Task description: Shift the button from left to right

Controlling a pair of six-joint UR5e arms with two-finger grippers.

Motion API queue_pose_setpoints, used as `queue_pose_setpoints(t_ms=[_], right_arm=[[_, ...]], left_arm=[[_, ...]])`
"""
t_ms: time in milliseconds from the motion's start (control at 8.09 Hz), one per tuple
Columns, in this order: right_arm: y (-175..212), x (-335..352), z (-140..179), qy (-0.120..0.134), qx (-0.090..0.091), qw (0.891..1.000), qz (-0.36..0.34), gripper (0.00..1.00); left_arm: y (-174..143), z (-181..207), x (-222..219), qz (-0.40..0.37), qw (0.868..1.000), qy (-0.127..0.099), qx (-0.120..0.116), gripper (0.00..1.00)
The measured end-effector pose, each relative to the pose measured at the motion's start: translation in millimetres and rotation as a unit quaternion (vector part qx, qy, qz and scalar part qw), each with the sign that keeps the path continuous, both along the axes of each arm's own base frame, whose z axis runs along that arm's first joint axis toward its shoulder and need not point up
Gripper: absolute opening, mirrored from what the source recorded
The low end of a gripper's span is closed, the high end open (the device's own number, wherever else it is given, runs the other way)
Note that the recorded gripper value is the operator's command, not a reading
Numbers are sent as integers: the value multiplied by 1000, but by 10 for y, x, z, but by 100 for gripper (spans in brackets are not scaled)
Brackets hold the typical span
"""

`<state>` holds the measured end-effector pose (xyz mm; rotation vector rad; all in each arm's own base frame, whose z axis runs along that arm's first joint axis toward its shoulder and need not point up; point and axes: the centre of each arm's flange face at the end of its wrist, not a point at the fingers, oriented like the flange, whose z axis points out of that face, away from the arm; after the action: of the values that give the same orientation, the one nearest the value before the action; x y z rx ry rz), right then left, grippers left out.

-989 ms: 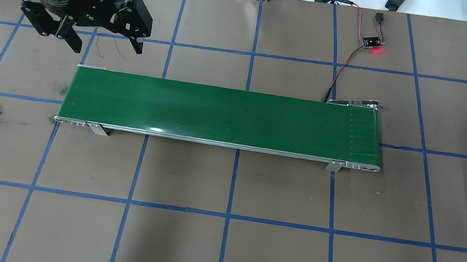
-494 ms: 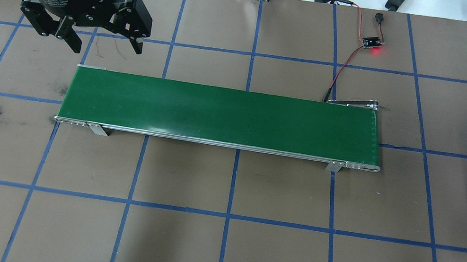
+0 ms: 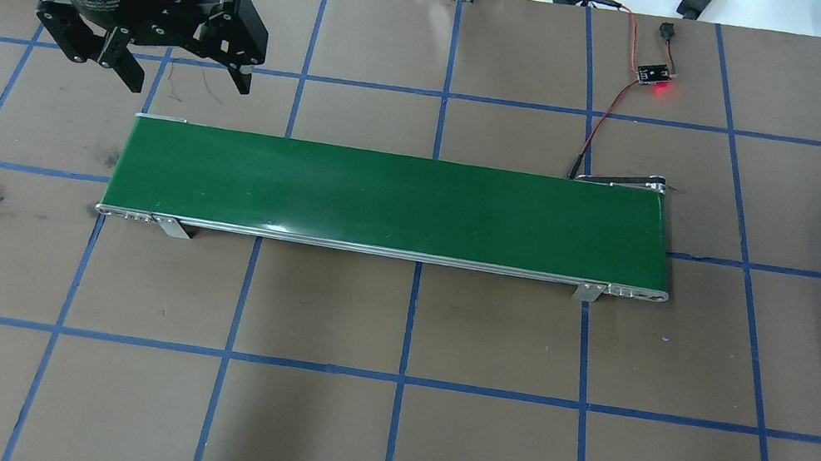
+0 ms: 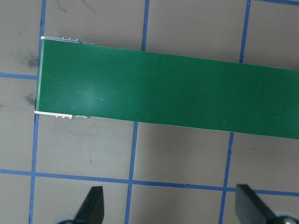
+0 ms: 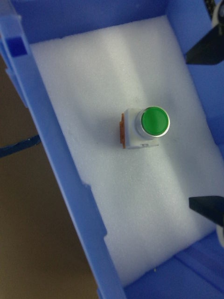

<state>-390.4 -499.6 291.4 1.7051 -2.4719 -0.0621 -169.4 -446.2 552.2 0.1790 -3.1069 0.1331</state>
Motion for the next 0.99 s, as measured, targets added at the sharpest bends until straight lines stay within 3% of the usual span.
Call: queue_pose_setpoints(t_ms=[247,618,989], right_arm=[[203,304,664,-10,-8,996,-83,100],[302,1097,1410,-31,-24,971,-236,100],[295,2370,1854,-51,0,939,-339,100]], left_arm=[[2,3,0,0,1000,0,0,100],[0,0,0,0,1000,0,0,100],[1,0,0,0,1000,0,0,100]])
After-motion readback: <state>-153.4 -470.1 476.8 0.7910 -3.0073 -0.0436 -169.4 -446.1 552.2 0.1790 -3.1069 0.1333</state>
